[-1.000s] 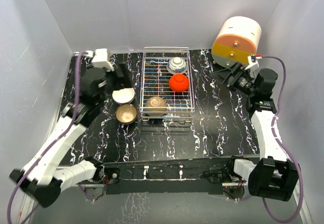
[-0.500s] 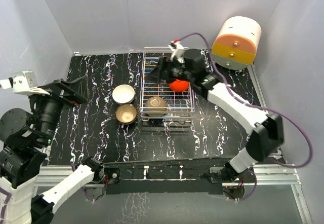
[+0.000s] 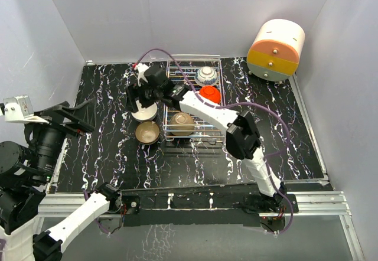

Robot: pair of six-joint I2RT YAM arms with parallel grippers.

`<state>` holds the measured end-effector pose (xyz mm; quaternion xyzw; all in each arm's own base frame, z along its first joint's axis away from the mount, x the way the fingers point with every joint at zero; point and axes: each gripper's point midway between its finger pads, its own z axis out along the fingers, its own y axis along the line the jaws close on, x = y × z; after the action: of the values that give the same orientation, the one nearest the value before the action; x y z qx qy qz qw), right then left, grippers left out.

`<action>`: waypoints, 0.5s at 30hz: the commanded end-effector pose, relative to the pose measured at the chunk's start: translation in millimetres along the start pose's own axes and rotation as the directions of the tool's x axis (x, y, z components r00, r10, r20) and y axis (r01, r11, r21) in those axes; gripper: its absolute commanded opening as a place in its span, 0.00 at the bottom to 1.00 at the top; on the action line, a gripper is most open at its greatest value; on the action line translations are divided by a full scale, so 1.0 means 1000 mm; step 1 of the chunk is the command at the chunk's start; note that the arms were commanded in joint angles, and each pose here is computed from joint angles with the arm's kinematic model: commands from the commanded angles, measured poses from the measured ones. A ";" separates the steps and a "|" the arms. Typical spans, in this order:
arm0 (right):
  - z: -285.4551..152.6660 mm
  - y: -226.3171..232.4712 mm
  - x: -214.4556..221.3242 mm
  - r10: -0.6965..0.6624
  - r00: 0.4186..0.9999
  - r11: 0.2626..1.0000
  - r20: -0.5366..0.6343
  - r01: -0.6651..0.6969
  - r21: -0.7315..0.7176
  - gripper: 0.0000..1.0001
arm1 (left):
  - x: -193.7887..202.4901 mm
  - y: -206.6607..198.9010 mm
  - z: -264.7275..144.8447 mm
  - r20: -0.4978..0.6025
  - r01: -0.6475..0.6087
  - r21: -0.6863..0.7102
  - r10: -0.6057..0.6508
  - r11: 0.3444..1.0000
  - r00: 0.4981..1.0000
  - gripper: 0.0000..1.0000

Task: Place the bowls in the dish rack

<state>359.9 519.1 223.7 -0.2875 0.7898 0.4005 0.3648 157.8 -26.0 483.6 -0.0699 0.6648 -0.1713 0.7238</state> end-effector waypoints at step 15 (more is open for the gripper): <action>0.075 -0.029 0.054 -0.227 0.972 0.952 -0.069 0.236 0.194 0.78 | 0.028 0.006 -0.018 -0.083 0.011 0.023 -0.009 1.000 0.996 0.94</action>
<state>369.7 545.7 124.6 -0.3426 0.8128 0.2859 0.3745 148.1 -28.8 460.7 -0.0608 0.6854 -0.1828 0.7022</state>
